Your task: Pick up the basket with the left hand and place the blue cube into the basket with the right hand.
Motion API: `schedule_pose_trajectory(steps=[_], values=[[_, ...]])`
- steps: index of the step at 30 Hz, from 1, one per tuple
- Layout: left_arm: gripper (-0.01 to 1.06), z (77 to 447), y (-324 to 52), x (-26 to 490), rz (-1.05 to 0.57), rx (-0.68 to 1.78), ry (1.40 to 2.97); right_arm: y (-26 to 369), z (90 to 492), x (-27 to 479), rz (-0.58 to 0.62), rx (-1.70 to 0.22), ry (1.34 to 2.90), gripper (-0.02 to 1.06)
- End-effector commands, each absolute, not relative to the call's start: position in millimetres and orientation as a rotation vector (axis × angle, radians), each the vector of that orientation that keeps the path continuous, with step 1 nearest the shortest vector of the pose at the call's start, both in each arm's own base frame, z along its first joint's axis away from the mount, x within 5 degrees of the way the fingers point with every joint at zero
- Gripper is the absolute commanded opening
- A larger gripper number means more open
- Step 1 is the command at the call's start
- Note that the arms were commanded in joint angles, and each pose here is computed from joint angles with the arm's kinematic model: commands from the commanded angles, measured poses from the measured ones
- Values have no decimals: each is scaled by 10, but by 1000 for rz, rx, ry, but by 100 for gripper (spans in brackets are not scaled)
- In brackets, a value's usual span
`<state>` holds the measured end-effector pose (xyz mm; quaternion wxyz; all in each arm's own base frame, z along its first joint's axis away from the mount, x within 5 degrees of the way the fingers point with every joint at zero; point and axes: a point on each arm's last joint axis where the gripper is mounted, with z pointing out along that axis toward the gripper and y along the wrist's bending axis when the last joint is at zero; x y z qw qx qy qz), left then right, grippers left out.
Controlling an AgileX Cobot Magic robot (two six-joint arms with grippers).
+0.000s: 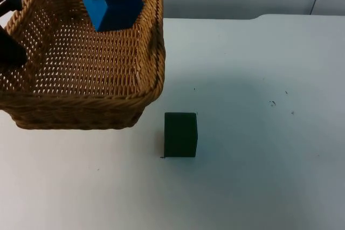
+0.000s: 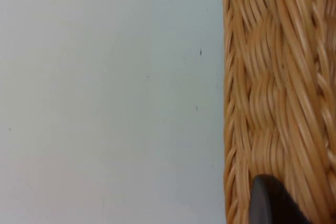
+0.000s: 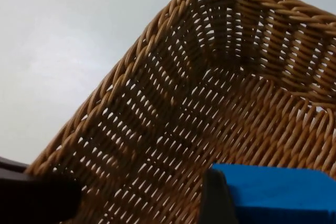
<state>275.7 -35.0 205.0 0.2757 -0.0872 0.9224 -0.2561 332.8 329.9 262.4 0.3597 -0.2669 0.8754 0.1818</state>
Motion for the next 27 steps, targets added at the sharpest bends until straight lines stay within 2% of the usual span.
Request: schedule_pose_trajectory(steps=[1, 27], values=[[0, 2107, -359, 2752, -722, -261, 2454, 3342, 2647, 3343, 486, -689, 2222, 0], [0, 2098, -361, 2745, -729, -272, 2455, 3466, 2167, 3463, 470, -705, 2258, 0]])
